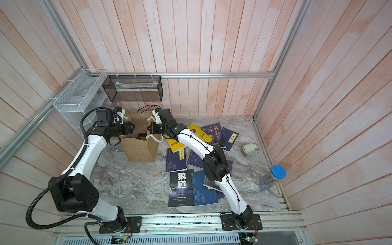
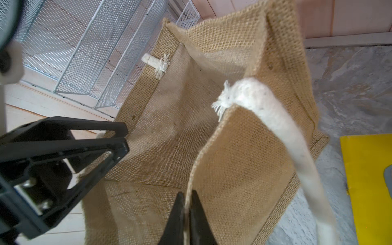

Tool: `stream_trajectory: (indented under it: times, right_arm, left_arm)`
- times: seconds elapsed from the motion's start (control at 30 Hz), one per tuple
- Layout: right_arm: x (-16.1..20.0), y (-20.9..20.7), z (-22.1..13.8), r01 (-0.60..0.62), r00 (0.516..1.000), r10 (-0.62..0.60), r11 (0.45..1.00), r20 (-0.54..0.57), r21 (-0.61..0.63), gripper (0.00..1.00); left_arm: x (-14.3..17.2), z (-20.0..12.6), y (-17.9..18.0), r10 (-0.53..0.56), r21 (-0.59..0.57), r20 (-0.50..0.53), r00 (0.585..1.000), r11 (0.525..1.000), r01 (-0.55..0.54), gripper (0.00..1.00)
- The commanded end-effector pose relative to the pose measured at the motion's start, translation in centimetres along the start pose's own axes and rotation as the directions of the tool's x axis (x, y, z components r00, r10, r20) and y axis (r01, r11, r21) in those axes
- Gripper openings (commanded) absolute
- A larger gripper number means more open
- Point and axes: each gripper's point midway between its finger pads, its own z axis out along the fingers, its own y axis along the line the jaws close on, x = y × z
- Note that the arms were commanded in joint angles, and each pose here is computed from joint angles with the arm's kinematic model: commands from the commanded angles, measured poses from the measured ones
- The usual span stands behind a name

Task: Put the books into the canvas bag
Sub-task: Place the book in the canvas bag.

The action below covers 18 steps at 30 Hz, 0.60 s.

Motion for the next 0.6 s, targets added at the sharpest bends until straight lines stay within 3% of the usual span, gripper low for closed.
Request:
stream_trajectory:
  times: [0.0, 0.33, 0.57]
  right_arm:
    - [-2.4, 2.3, -2.8, 0.039, 0.998, -0.039, 0.999, 0.048, -0.013, 0.17]
    - [-3.6, 2.1, -7.3, 0.080, 0.994, -0.085, 0.994, 0.063, 0.073, 0.36]
    - [-1.5, -1.5, -11.4, -0.019, 0.993, 0.003, 0.991, 0.122, 0.130, 0.39]
  left_arm:
    - [-1.9, -2.6, -1.6, 0.007, 0.051, 0.072, 0.997, 0.999, -0.011, 0.52]
    - [-3.2, -7.0, -8.2, -0.029, 0.235, 0.154, 0.988, 0.972, -0.008, 0.52]
    - [0.6, -8.0, -13.9, -0.014, 0.323, 0.112, 0.994, 0.946, -0.023, 0.52]
